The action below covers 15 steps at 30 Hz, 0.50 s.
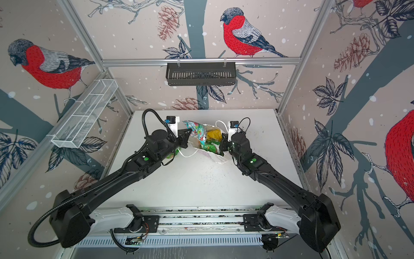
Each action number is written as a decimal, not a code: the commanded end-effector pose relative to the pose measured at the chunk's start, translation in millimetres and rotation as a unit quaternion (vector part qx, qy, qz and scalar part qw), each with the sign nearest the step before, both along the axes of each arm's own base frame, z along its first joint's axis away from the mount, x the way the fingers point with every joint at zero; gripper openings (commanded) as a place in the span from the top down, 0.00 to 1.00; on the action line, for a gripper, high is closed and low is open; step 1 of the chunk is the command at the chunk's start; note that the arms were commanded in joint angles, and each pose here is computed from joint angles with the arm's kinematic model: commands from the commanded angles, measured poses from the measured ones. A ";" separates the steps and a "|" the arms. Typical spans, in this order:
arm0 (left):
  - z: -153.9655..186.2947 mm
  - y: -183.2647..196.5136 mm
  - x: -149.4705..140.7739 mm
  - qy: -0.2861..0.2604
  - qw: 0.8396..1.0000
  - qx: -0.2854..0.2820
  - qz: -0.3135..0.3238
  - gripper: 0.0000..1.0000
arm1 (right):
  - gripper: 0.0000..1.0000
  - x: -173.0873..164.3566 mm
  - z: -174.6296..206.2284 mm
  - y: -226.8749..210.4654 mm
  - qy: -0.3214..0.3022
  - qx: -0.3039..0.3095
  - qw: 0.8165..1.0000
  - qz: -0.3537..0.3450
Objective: Take the snacks out of the paper bag
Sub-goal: Pick up the snack from the paper bag.
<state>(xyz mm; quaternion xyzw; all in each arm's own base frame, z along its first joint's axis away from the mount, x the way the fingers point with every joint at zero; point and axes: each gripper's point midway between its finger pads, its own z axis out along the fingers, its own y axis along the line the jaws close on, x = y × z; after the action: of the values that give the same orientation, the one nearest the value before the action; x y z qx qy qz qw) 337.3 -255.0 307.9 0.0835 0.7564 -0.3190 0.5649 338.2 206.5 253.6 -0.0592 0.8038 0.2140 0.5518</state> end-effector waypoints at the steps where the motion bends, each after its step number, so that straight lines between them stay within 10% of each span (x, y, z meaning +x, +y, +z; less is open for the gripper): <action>1: 18.9 16.6 5.4 -0.036 0.999 -0.006 0.032 1.00 | 1.00 -1.1 -3.4 -2.0 0.009 0.007 1.000 -0.006; 15: 27.8 49.3 9.5 -0.053 0.996 0.006 0.077 1.00 | 1.00 2.5 -3.7 -2.5 0.008 0.011 1.000 -0.011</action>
<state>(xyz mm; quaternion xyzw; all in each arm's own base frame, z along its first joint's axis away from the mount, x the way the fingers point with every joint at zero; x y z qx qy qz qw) 343.6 -214.6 321.9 0.0576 0.7455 -0.2757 0.6041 341.5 205.8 250.6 -0.0489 0.8055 0.2171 0.5492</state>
